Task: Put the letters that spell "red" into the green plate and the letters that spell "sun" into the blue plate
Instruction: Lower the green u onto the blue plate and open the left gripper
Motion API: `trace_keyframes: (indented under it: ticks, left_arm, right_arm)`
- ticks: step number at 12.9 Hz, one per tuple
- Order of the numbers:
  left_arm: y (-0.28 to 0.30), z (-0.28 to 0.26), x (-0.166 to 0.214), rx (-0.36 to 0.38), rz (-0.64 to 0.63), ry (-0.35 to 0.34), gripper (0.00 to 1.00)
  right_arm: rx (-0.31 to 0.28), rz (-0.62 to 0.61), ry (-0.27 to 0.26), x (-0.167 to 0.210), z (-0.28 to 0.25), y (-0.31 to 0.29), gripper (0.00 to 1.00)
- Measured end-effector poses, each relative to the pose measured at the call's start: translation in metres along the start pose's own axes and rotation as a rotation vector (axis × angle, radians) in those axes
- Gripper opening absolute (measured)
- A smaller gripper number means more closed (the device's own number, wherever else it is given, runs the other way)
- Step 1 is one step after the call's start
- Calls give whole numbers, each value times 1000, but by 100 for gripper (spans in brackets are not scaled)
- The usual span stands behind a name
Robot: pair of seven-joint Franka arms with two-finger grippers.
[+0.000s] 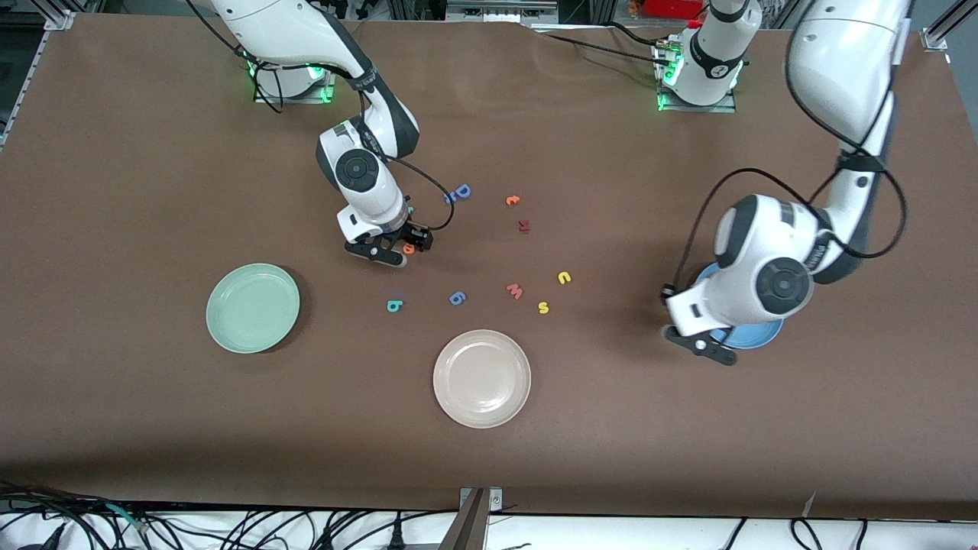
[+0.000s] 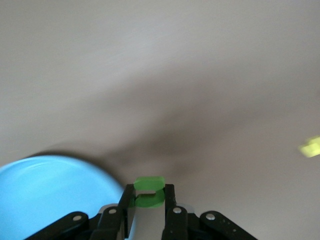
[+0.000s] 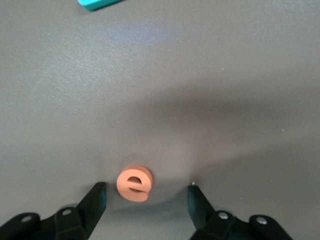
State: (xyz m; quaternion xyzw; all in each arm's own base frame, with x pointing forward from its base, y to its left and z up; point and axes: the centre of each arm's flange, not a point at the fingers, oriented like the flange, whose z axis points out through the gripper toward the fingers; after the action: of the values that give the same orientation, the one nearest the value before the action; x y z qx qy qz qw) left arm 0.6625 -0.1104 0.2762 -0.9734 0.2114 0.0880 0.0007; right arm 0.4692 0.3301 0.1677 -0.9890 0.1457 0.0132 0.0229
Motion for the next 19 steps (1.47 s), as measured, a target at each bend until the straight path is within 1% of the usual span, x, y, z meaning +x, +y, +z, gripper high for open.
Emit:
trace_keyframes:
  ticks: [1,2,3,4,5,6,7,8,10,11,12,13,14,15,16,17,19]
  left_arm:
    - [-27,4,-9,32,21,-19,28]
    - [-48,9,-18,41,38,-35,28]
    - [-66,16,-27,35,55,-51,28]
    - [-79,25,-35,24,69,-67,28]
    - [-88,38,-41,11,77,-86,28]
    - [-93,51,-44,-3,78,-105,28]
    - [-96,66,-46,-16,79,-124,28]
    - [-97,82,-47,-29,88,-143,28]
    - [-96,99,-47,-44,110,-163,28]
    - [-95,101,-46,-45,114,-164,35]
    - [-95,99,-45,-45,118,-161,44]
    - [-94,98,-44,-44,122,-157,55]
    - [-91,96,-42,-45,127,-154,66]
    - [-86,95,-39,-46,137,-149,77]
    - [-76,90,-34,-49,155,-141,88]
    - [-62,82,-28,-53,179,-130,99]
    - [-32,63,-17,-60,220,-109,100]
  right_arm:
    - [1,1,2,2,0,-1,74]
    - [2,2,3,3,-1,-1,73]
    - [1,3,2,4,-2,-2,68]
    - [-3,3,-1,5,-2,-3,68]
    - [-5,2,-3,5,-3,-5,64]
    - [-9,0,-5,5,-3,-5,64]
    - [-7,0,-3,5,-5,-8,55]
    - [-11,1,-5,4,-5,-9,54]
    - [-12,3,-6,5,-6,-10,46]
    - [-14,3,-7,5,-6,-10,46]
    - [-16,4,-9,5,-7,-10,40]
    - [-17,4,-9,6,-7,-10,40]
    - [-19,6,-10,6,-7,-10,36]
    - [-19,7,-10,6,-7,-10,35]
    - [-19,7,-10,6,-7,-10,35]
    - [-21,8,-11,7,-7,-9,32]
    - [-21,9,-10,7,-8,-10,30]
